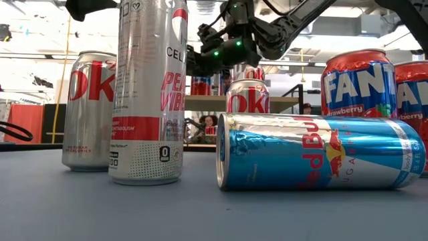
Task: Place canned beverage on shelf
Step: Adjust the black soda can
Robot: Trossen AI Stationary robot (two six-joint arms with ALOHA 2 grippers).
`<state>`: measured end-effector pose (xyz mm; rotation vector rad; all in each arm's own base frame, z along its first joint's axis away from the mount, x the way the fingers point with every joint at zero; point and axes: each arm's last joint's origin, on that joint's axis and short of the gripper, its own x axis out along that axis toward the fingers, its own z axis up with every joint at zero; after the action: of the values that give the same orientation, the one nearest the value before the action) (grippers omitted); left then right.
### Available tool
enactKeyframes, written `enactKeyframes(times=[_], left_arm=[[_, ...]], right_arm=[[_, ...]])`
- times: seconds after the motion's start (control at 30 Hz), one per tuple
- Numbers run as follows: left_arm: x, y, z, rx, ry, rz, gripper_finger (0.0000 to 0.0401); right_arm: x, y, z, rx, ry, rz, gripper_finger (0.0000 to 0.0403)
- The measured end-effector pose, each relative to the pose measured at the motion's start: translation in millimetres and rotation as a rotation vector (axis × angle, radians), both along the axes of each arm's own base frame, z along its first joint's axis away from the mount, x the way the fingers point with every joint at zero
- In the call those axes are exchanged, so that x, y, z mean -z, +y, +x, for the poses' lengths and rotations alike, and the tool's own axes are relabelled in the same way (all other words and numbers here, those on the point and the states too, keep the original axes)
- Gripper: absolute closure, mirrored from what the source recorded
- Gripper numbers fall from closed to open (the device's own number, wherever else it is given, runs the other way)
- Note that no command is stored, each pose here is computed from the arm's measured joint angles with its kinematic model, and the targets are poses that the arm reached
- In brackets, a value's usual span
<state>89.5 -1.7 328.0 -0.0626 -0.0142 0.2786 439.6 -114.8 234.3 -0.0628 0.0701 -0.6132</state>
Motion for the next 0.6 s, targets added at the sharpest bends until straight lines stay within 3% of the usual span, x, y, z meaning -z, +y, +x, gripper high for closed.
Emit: enactKeyframes(times=[0.6], left_arm=[[0.0,0.0,0.0,0.0,0.002,0.008,0.0069]], right_arm=[[2.6,-0.7,-0.3,-0.001,0.029,0.004,0.0403]])
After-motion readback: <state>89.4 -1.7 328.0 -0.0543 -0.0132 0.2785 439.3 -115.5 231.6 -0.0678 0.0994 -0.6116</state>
